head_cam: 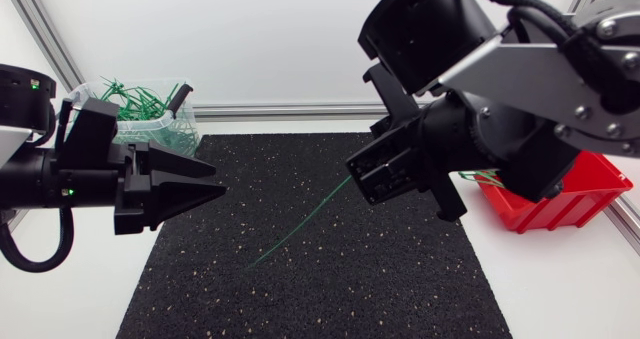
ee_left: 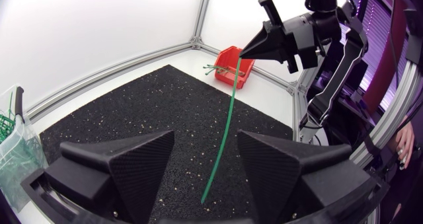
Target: Take a green cable tie from the red box, thread the tail through the head to close it, then place it in the transparent bin on the left.
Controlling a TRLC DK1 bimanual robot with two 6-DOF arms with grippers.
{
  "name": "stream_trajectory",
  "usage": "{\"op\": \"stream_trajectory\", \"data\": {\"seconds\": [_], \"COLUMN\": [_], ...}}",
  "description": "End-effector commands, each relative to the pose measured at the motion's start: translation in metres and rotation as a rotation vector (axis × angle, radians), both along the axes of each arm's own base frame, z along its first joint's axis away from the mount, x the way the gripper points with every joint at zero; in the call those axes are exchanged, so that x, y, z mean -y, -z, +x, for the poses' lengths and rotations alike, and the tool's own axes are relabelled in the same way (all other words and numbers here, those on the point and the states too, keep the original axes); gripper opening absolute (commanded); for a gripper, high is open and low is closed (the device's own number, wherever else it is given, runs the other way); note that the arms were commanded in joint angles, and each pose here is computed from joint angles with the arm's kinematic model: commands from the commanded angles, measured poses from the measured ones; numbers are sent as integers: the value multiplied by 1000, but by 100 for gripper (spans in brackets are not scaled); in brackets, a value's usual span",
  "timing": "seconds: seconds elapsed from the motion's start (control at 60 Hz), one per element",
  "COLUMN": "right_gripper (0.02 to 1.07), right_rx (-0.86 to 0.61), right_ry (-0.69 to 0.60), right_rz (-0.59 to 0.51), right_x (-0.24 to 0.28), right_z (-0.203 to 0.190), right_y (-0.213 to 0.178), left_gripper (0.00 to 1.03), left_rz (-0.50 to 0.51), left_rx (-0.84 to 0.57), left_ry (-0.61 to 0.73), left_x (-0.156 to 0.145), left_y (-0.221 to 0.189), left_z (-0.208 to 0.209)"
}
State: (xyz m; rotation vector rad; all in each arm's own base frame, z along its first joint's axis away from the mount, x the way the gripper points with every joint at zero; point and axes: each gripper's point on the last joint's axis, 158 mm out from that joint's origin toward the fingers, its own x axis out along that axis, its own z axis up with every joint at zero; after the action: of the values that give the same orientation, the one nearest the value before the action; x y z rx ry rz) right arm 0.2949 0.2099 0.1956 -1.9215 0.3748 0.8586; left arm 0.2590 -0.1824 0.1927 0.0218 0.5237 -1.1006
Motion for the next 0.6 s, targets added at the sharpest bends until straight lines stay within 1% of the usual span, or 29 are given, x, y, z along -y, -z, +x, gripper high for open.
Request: {"op": "stream_trajectory", "data": {"seconds": [0.0, 0.1, 0.233, 0.383, 0.467, 0.583], "right_gripper": [10, 10, 10, 10, 10, 10], "right_rx": [30, 57, 75, 96, 117, 122], "right_ry": [-56, -84, -100, -112, -124, -123], "right_rz": [-22, -22, -10, 3, 17, 18], "right_x": [-12, -28, -41, -51, -56, -58], "right_z": [-7, -10, -8, -3, 0, 3], "right_y": [-5, -5, -6, -12, -18, -24], "left_gripper": [72, 76, 76, 76, 76, 78], "left_rz": [-13, -19, -16, -17, -14, -8], "left_rx": [20, 30, 50, 67, 46, 40], "left_ry": [54, 114, 181, 229, 255, 266], "left_x": [7, 22, 39, 52, 61, 66], "left_y": [-12, -16, -18, -21, -22, -19], "left_z": [5, 1, -6, -8, -4, 4]}}
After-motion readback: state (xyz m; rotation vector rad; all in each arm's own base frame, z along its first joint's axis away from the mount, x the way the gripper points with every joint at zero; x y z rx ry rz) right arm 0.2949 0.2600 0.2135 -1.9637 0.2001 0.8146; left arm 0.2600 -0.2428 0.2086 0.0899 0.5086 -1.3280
